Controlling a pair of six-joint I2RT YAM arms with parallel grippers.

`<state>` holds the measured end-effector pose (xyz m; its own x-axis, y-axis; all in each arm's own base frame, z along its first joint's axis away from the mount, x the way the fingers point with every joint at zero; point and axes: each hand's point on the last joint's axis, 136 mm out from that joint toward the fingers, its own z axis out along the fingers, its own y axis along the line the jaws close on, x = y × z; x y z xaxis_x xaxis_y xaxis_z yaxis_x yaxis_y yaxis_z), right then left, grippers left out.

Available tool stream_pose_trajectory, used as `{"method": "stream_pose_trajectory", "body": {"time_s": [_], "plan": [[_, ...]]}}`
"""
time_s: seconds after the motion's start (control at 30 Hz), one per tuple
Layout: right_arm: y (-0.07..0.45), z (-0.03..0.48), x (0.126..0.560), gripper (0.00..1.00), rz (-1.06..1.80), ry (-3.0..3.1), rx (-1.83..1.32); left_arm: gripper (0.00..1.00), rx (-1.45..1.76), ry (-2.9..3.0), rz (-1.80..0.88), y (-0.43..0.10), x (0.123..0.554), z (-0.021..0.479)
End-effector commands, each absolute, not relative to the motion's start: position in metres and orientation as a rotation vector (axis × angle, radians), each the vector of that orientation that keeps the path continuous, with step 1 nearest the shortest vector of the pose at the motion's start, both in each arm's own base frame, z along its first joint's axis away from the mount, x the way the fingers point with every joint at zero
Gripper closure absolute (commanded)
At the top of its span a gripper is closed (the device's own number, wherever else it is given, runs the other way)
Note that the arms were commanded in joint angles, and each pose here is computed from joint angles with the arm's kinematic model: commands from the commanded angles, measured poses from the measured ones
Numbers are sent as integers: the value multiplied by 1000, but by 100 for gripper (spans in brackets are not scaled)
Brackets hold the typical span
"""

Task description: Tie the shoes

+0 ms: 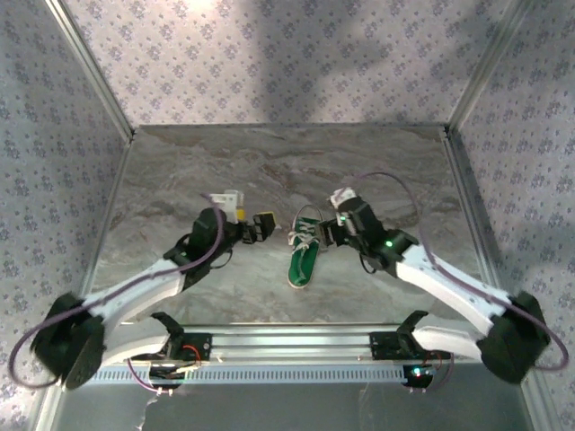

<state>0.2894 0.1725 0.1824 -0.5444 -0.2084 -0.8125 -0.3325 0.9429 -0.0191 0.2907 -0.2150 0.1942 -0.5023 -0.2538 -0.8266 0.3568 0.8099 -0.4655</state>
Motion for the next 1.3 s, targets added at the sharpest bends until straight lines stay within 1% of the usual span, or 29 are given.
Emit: {"method": "stream_pose_trajectory", "body": {"time_s": [0.0,0.07,0.2,0.3,0.43,0.57,0.67,0.9,1.1,1.17,1.27], "plan": [[123,189,298,3,143,2085,-83,0,-17,1960,-422,-152,287,179],[88,184,296,0,80,2074,69,0,-14,1909,-386,-133,282,187],[13,180,288,0,-111,2012,393,0,-36,1801,-189,-87,277,198],[-16,173,288,0,-143,1959,508,0,42,1758,-48,-70,277,193],[-38,156,289,0,-182,1952,549,0,76,1753,67,-53,284,183],[-42,149,305,0,-202,1968,458,1,45,1821,155,-31,300,167],[-43,147,316,0,-246,1991,419,0,26,1862,164,-21,313,152],[-40,123,338,0,-315,2057,294,0,59,1915,122,-19,337,129],[-41,101,355,0,-342,2084,259,0,93,1917,27,-19,353,120],[-39,102,364,0,-326,2079,224,0,105,1907,13,-18,358,120],[-27,107,377,0,-217,2025,150,0,138,1888,-16,-19,369,121]]}}
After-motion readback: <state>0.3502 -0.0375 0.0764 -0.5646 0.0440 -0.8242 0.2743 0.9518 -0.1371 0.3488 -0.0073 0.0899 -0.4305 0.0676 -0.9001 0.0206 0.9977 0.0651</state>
